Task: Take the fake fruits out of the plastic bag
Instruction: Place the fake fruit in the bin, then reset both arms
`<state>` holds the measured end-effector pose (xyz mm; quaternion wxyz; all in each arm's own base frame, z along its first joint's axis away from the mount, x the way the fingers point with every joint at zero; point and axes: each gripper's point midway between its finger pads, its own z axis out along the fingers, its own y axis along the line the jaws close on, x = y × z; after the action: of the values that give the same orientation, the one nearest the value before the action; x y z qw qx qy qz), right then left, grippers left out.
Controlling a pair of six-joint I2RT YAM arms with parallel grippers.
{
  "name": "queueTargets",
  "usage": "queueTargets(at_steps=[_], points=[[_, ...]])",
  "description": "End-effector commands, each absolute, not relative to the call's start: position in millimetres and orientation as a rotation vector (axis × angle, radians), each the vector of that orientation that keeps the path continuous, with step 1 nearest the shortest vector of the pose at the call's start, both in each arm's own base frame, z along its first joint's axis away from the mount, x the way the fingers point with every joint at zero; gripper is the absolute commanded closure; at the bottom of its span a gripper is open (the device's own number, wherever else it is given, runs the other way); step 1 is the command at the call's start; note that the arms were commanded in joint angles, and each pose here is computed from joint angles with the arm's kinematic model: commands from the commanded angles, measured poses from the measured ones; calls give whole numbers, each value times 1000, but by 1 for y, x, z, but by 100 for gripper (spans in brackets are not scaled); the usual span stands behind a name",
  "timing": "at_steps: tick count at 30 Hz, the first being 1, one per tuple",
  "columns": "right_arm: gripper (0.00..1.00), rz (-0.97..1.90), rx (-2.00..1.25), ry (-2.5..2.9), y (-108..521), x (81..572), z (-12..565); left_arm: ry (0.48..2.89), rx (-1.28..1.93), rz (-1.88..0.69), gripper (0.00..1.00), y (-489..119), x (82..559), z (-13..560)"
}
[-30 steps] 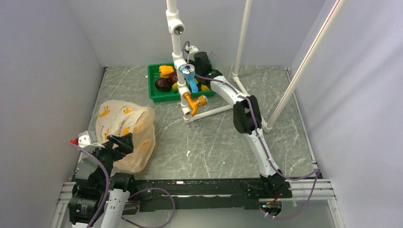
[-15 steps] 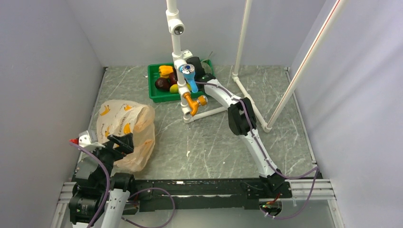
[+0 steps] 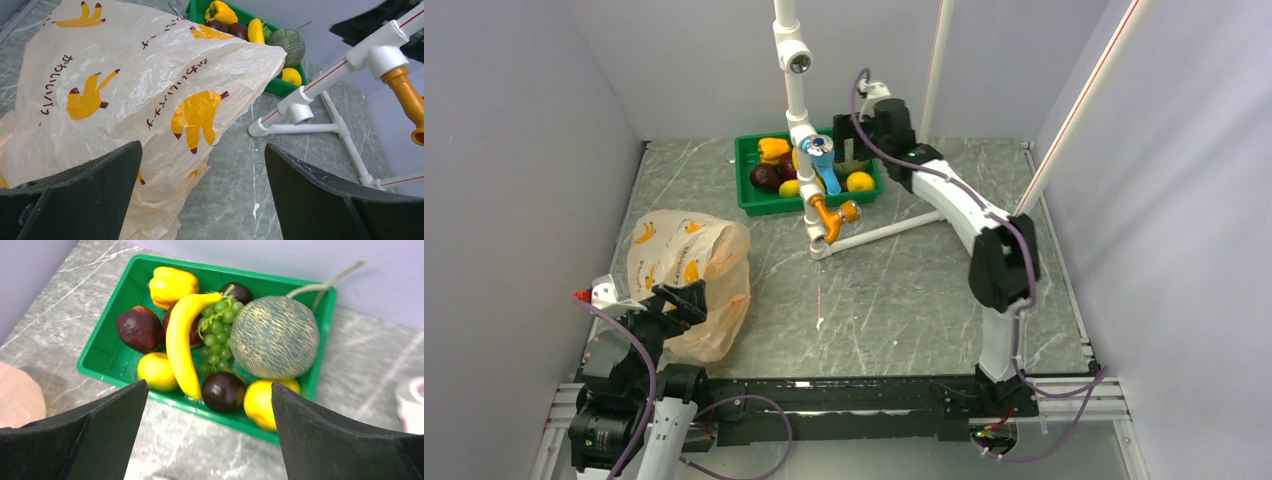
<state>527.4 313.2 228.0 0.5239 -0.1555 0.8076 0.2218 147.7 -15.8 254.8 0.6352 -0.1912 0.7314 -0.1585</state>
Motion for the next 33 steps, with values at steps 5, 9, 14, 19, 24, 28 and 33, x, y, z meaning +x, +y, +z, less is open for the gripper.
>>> queueTargets(at_steps=[5,9,14,19,24,28,33], points=[[1,574,-86,1885,237,438,288,1657,-399,-378,1,-21,153,261],[1,661,-66,1833,218,380,311,1646,-390,-380,1,-21,152,264],[1,609,-27,1733,170,316,354,1623,-459,-357,1,-11,145,269],[0,631,-78,1543,133,240,409,1550,-456,-395,1,-11,126,306],[0,510,32,1415,75,191,446,1417,-422,-398,1,-5,99,365],[0,469,91,1360,53,177,454,1338,-406,-399,1,-1,75,401],[0,467,117,1364,48,172,455,1256,-398,-401,1,4,53,420]])
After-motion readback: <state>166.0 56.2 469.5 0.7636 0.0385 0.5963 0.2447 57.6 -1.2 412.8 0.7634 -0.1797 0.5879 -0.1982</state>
